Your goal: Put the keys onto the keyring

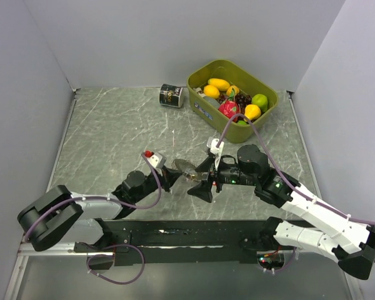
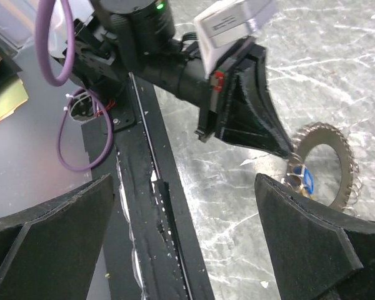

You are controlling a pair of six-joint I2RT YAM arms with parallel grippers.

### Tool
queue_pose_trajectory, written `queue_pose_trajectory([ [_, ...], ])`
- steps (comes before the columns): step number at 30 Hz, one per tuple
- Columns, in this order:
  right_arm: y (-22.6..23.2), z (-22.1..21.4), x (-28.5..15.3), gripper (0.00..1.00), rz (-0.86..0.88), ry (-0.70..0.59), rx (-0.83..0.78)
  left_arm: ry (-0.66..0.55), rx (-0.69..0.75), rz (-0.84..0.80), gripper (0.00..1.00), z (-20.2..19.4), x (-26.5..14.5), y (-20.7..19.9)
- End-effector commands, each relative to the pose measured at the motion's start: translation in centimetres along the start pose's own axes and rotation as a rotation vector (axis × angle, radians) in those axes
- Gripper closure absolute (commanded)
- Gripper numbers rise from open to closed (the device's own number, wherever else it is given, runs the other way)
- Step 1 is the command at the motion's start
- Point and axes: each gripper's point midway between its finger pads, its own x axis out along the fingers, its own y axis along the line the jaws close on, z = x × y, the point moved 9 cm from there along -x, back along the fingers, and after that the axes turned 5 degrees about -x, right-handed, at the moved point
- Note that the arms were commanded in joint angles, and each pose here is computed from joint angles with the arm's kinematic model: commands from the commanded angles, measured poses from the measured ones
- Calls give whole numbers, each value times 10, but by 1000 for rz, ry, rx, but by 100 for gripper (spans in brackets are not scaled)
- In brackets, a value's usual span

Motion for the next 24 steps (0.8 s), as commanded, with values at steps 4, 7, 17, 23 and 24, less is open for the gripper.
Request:
queue_pose_trajectory([
  [4,2,8,0,0,24,-57,-1,-119,-56,39,68,5,-19,-6],
  [7,3,9,0,0,27,-62,2,-148,-63,41,46,8,-28,-10],
  [17,0,9,9,0,43,-60,11,-235,-43,46,4,29,-46,-16],
  [23,-5,3,10,0,-9,-54,26,-203,-96,146,4,25,-58,-8],
  [24,-8,-4,11,0,-51,-39,37,-226,-108,154,4,32,-61,-10],
])
